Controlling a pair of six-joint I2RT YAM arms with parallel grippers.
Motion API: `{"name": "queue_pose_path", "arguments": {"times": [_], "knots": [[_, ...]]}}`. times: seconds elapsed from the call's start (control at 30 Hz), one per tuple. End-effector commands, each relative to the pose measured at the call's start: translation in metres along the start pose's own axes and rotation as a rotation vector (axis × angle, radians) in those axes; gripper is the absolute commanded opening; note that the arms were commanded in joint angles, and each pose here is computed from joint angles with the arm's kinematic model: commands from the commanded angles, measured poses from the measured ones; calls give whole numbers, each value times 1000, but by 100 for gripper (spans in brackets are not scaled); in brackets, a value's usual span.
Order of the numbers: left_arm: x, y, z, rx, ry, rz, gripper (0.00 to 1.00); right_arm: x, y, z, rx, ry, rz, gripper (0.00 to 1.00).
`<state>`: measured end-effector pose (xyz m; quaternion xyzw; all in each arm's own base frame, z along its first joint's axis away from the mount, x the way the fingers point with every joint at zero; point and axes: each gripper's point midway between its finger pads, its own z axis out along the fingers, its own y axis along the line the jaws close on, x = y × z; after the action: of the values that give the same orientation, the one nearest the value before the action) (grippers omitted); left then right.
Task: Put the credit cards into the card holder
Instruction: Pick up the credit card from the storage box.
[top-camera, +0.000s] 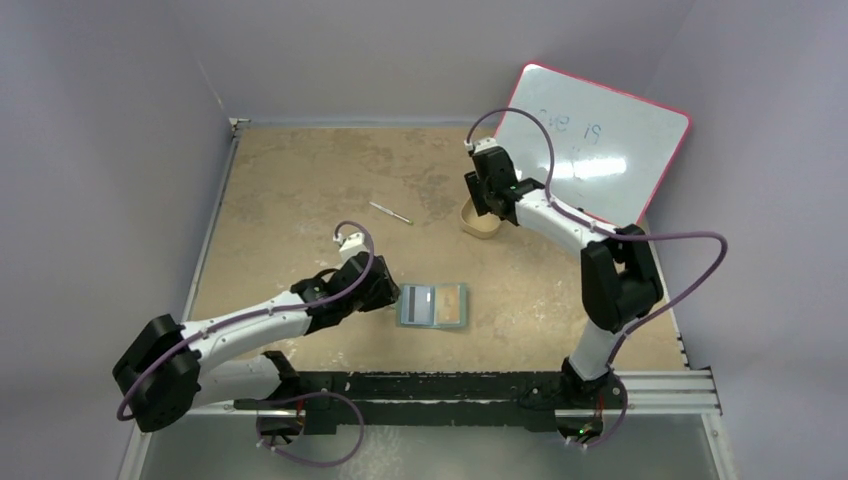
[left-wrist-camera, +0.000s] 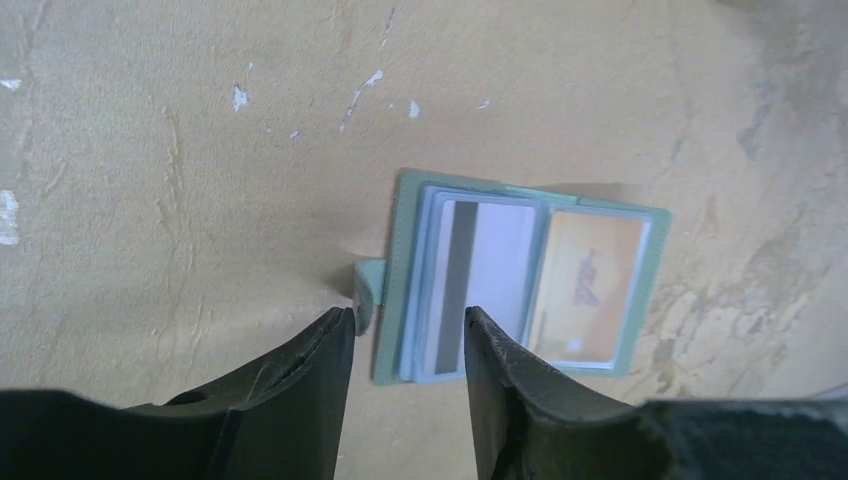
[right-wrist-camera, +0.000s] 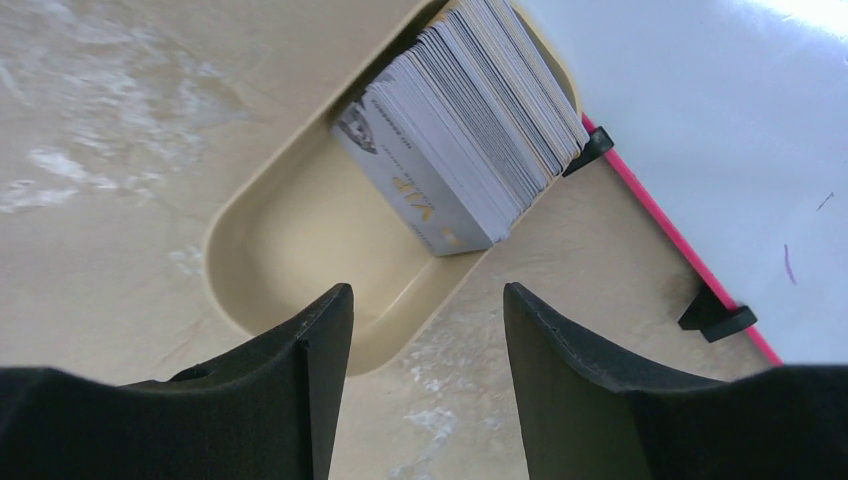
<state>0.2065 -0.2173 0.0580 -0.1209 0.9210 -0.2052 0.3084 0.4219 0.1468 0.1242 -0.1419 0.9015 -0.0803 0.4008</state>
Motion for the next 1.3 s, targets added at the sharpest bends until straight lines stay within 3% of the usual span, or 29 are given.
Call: {"name": "queue_pose_path", "arguments": {"times": [0.0, 0.1, 0.27, 0.93, 1.27], "knots": [[-28, -18, -23, 43, -73, 5, 49, -25, -22, 12, 100, -51, -93, 60], [-34, -20, -33, 64, -89, -3, 56, -27, -26, 24, 134, -42, -121, 60], [-36, -17, -41, 63, -97, -4, 58, -26, -25, 43, 159, -20, -174, 60], [-33, -12, -43, 55, -94, -11, 58, -10, -27, 70, 194, 41, -223, 56], [-31, -10, -42, 53, -90, -13, 58, -12, -33, 67, 210, 40, -217, 49]]}}
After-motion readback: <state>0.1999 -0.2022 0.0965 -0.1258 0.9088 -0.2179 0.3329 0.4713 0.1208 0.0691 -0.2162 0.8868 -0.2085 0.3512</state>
